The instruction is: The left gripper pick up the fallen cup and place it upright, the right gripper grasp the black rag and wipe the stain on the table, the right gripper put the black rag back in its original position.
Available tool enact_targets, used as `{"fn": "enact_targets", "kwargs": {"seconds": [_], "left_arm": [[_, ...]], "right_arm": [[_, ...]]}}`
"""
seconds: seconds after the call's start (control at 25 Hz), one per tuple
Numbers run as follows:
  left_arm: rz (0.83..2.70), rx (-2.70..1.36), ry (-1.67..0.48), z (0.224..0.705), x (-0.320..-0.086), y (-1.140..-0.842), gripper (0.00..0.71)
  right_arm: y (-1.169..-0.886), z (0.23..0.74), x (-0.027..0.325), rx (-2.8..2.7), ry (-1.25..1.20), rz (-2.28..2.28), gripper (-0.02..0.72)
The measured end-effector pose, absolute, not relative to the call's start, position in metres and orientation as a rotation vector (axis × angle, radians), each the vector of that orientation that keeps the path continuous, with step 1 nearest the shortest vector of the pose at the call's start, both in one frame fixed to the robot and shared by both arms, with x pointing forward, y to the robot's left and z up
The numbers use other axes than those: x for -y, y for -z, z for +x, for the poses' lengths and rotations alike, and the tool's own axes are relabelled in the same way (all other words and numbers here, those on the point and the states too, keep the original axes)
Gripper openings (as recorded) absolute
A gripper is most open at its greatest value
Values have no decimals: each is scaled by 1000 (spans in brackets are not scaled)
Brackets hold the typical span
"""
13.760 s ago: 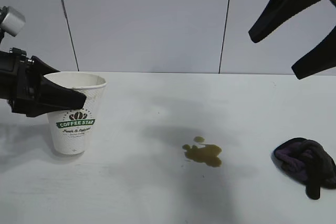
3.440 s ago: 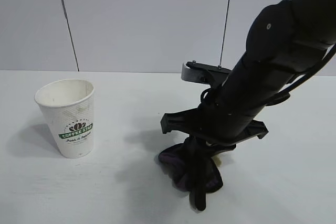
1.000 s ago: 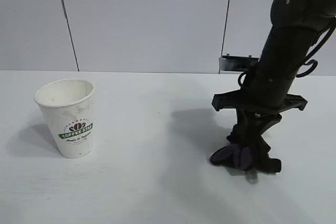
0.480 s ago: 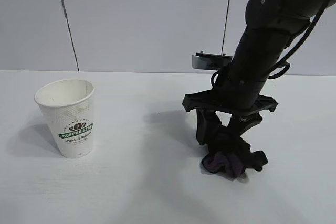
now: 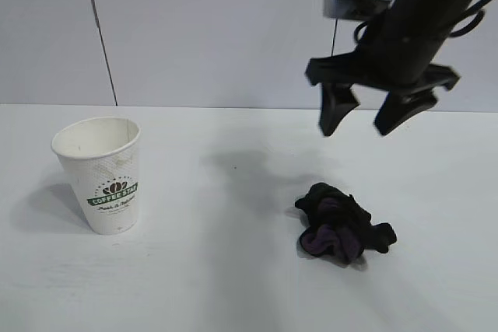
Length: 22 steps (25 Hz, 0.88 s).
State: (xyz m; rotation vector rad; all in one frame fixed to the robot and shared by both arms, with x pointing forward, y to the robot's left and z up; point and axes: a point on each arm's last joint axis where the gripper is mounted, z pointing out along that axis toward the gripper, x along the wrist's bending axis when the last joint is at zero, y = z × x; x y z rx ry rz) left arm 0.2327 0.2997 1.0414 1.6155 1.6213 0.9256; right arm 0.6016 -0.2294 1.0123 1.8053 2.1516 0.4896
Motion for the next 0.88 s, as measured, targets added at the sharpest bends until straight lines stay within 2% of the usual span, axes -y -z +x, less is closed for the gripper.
{"fn": "enact_targets", "kwargs": {"seconds": [0.28, 0.4, 0.48, 0.64, 0.88], "left_arm": [[1616, -1621, -926, 233, -300, -1041, 625], [1616, -1621, -926, 233, -300, -1041, 625], [1616, -1621, -926, 233, -300, -1041, 625], [1616, -1621, -926, 233, -300, -1041, 625], [1616, -1621, -926, 233, -300, -1041, 625]], "right_arm": [[-1063, 576, 361, -1714, -322, 2001, 515], [-1095, 548, 399, -1515, -340, 2042, 515], [-1120, 525, 412, -1408, -366, 2037, 515], [-1174, 476, 398, -1275, -512, 1943, 515], [-1247, 370, 333, -1254, -820, 1582, 515]]}}
